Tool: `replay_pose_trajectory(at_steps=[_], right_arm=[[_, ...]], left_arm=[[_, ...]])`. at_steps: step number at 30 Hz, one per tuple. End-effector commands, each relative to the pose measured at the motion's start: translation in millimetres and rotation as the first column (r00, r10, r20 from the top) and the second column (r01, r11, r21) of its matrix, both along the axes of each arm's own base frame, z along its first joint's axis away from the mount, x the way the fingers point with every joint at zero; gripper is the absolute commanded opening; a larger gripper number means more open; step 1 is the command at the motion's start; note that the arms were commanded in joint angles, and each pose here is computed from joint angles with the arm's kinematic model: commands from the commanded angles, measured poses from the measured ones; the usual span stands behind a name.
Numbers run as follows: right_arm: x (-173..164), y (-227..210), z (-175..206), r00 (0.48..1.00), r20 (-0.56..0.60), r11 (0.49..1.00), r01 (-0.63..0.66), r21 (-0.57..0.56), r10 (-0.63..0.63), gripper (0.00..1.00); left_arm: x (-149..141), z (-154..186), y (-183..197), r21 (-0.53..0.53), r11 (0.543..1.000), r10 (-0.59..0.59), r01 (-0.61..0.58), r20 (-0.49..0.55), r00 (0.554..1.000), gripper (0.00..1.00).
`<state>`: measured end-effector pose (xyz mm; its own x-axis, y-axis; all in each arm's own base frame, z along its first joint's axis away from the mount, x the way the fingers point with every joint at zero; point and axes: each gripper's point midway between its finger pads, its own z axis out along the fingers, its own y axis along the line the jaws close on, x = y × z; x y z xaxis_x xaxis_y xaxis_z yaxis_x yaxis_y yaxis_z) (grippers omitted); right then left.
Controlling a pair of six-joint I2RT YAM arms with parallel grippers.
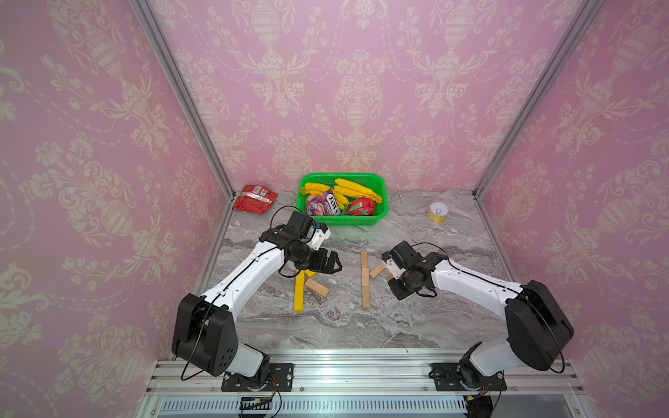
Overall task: Assemble the letter k with building blocks
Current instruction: Assemble the building block at the center of the board.
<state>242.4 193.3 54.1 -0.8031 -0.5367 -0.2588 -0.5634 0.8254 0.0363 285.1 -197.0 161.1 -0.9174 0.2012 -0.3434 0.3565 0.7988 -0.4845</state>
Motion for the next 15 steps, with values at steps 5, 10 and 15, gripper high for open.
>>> replay_pose_trajectory(at_steps=[5,10,15], right_arm=[[-10,7,-29,0.997,-0.062,0.995,-0.057,-0.084,0.052,0.30],[-11,10,-36,0.997,-0.055,0.995,-0.063,-0.077,0.059,0.31],[-12,12,-39,0.995,-0.072,0.992,-0.081,-0.091,0.075,0.31]], left_arm=[[-7,12,-12,-0.122,0.991,-0.050,0.051,0.007,0.999,0.99],[-7,8,-12,-0.125,0.991,-0.049,0.047,-0.008,0.999,0.99],[-7,4,-11,-0.113,0.993,-0.048,0.046,-0.016,0.999,0.99]])
